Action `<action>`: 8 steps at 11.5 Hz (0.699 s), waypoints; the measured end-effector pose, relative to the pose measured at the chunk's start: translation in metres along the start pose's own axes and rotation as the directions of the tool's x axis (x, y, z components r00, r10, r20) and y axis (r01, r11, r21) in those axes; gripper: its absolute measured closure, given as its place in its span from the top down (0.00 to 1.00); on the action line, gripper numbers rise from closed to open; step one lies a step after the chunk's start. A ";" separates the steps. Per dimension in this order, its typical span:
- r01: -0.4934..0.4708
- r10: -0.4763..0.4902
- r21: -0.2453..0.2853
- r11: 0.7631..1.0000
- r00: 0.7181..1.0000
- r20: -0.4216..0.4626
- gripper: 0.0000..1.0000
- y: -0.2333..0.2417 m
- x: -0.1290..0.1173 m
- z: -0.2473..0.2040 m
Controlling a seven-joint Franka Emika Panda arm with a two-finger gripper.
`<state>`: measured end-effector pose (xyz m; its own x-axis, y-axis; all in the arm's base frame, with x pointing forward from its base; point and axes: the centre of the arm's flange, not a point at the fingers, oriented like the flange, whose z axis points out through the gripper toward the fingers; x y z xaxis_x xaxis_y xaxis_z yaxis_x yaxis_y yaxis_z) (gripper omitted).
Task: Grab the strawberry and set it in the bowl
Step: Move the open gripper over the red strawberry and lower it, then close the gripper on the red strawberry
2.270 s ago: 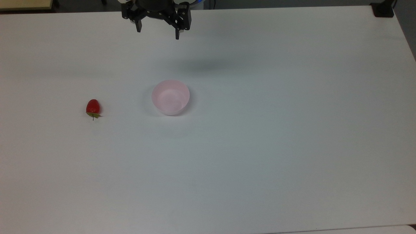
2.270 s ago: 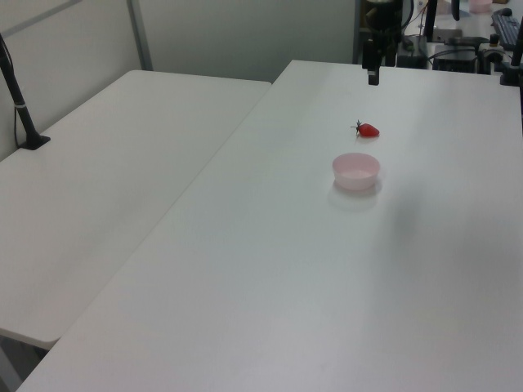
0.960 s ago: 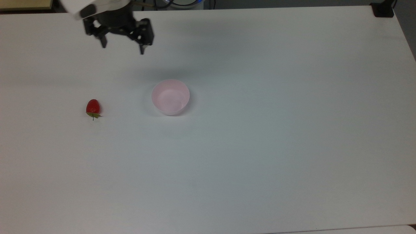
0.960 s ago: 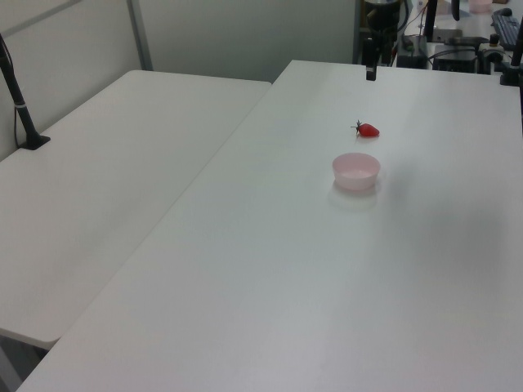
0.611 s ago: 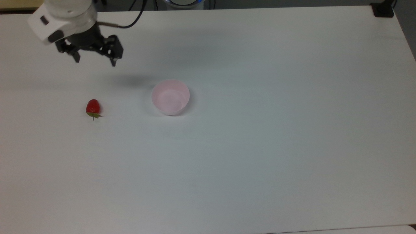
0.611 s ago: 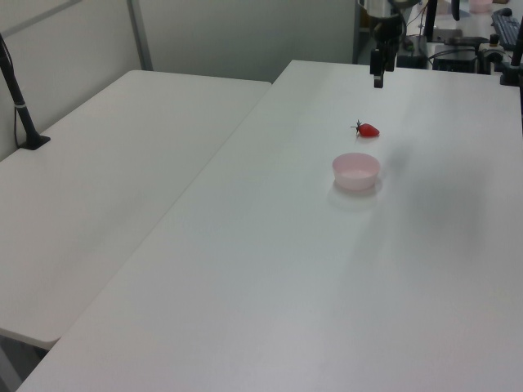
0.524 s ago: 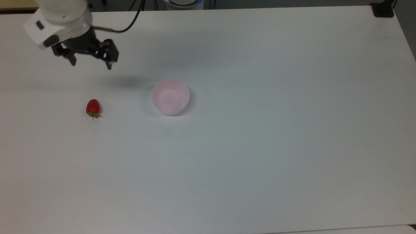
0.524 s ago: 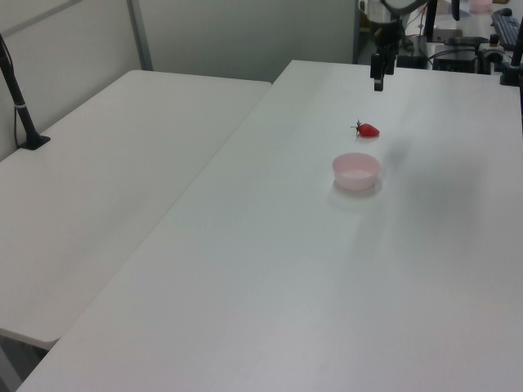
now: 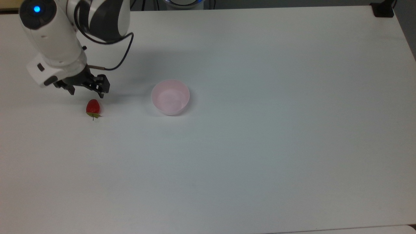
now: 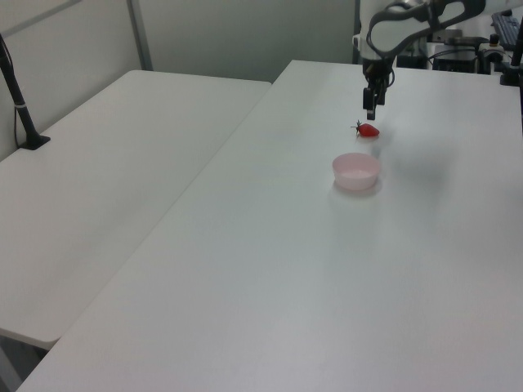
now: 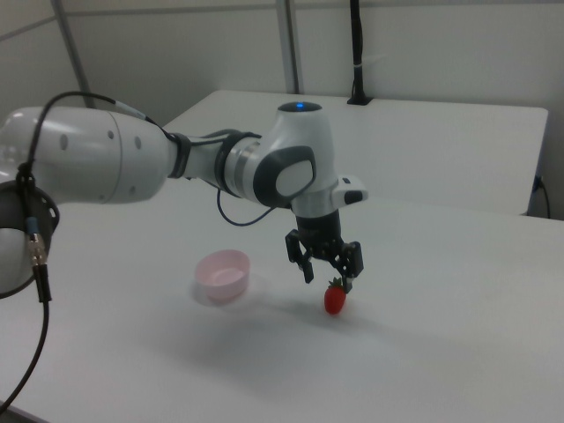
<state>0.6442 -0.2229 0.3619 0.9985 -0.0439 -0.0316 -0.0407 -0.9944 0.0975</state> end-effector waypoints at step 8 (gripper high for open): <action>0.049 -0.049 -0.013 0.999 0.998 -0.026 0.52 -0.024 0.020 0.052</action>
<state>0.6636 -0.2049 0.3071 0.9999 0.0076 -0.0107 0.0087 -0.9940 0.1089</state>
